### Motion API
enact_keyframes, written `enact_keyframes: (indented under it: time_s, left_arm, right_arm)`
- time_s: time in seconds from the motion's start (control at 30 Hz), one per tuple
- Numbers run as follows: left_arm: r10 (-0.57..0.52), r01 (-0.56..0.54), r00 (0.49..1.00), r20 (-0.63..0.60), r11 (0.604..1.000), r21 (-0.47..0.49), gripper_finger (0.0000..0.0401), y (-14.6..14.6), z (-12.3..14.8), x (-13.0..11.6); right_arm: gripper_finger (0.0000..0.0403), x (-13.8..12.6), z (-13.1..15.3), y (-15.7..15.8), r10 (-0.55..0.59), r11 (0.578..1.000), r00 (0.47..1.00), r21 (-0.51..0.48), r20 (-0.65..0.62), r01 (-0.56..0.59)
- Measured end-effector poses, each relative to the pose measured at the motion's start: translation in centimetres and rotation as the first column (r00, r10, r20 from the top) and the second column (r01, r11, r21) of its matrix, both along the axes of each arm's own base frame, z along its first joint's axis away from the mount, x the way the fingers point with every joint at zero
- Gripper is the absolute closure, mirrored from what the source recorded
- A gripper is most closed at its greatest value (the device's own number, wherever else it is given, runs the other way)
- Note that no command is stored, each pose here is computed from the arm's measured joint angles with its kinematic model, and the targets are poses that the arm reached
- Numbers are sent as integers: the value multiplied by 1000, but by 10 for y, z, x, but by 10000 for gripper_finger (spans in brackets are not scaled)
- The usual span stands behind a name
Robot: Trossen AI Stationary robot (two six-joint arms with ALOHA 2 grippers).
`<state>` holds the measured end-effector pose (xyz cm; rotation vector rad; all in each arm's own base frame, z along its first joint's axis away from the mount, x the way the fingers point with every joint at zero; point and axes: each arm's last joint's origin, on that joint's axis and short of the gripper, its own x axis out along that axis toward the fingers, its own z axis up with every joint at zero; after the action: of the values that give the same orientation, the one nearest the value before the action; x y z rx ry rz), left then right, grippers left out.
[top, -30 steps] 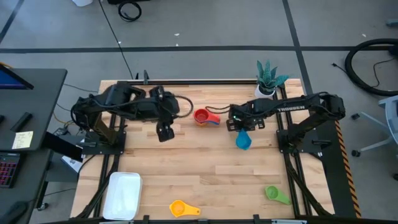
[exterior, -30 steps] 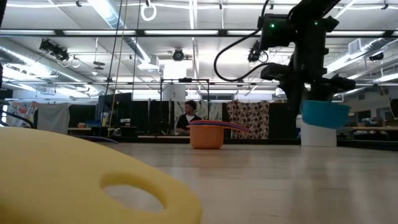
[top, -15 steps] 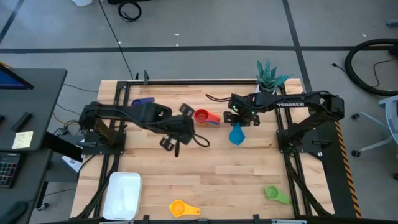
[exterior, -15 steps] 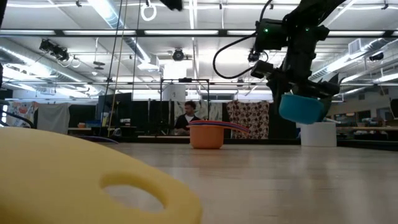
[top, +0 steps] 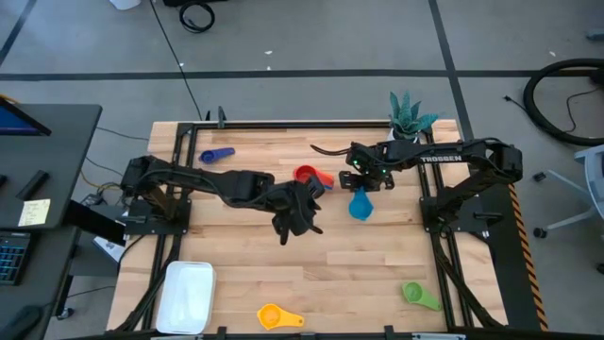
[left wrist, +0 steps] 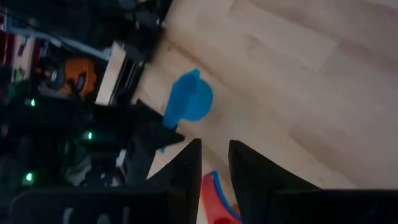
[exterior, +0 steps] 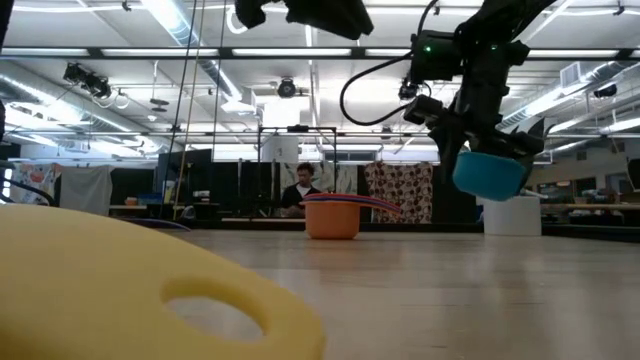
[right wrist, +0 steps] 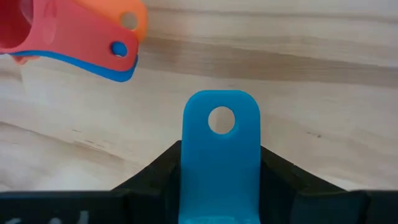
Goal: Nest measuring cups in basket
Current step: Stack the light blue measuring cup on top of the red measuring cup
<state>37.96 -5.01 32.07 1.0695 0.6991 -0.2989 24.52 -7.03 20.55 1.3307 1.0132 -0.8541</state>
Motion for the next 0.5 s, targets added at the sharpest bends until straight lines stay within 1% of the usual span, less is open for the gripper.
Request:
enact_keyframes:
  time_s: [0.17,0.23,0.33,0.4,0.5]
  left_arm:
    - [106,-107,994,14,994,39,315,3,0,0]
    - [144,-144,989,20,989,13,315,3,0,-1]
    - [219,-217,975,25,973,-73,315,4,0,-1]
    - [255,-254,967,-6,961,-112,315,4,-3,-3]
    - [256,-266,962,-99,958,-108,315,4,-9,-10]
  right_arm:
    - [249,6,3,-3,-4,999,998,-35,70,7]
    - [249,11,5,-4,-3,998,993,-55,119,10]
    - [249,16,7,-7,-22,998,984,-54,179,32]
    - [249,17,9,-8,-75,995,977,-43,200,86]
    - [249,21,10,-5,-122,988,968,-70,219,140]
